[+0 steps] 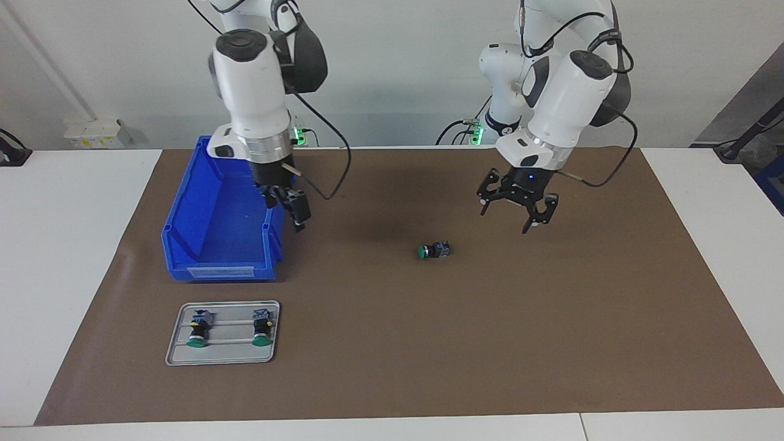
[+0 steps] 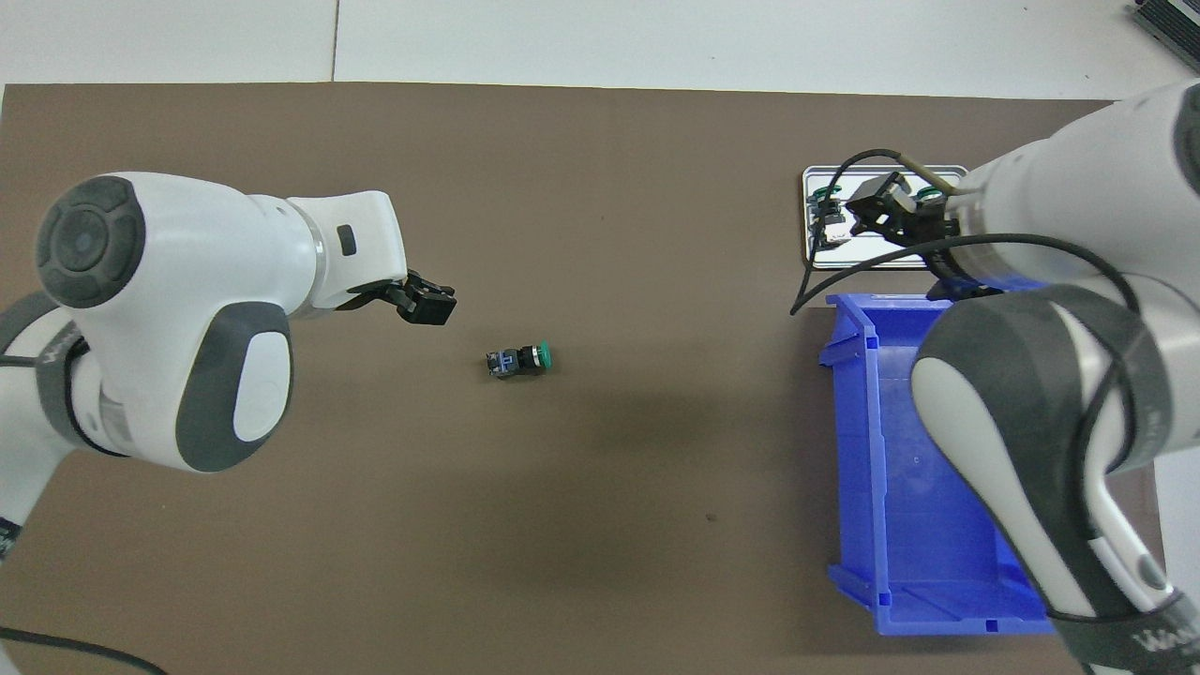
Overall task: Place and press button with both arms
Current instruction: 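Withdraw the right gripper while the left gripper reaches the button, then close the left gripper around the green-capped button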
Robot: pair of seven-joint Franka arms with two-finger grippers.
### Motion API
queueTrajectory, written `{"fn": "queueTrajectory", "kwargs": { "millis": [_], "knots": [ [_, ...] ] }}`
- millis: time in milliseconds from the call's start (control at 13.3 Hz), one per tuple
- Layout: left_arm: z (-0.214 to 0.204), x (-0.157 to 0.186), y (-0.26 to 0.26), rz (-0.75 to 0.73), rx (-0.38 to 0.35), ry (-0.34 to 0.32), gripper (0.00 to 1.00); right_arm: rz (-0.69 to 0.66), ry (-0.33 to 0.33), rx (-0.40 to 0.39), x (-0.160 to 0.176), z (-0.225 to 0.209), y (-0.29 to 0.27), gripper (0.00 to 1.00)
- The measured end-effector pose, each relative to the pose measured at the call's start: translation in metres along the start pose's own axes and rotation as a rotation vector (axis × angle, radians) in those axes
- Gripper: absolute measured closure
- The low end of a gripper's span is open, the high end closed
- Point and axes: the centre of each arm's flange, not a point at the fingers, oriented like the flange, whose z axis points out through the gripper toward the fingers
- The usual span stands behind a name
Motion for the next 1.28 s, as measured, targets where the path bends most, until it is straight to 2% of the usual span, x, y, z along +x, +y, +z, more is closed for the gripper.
{"fn": "queueTrajectory", "kwargs": {
  "millis": [377,829,905,1282],
  "knots": [
    [0.064,0.001,0.051,0.203,-0.023,-0.025,0.07,-0.183,-0.088,-0.026,0.008,-0.036,0.078,0.00],
    [0.120,0.005,0.064,0.358,-0.013,-0.022,0.10,-0.213,-0.096,-0.031,0.002,-0.040,0.076,0.00],
    [0.126,0.005,0.065,0.367,-0.013,-0.023,0.13,-0.225,-0.103,-0.033,0.002,-0.039,0.077,0.00],
    [0.136,0.002,0.064,0.378,-0.019,-0.035,0.16,-0.319,-0.121,-0.033,0.002,-0.042,0.087,0.00]
  ]
}}
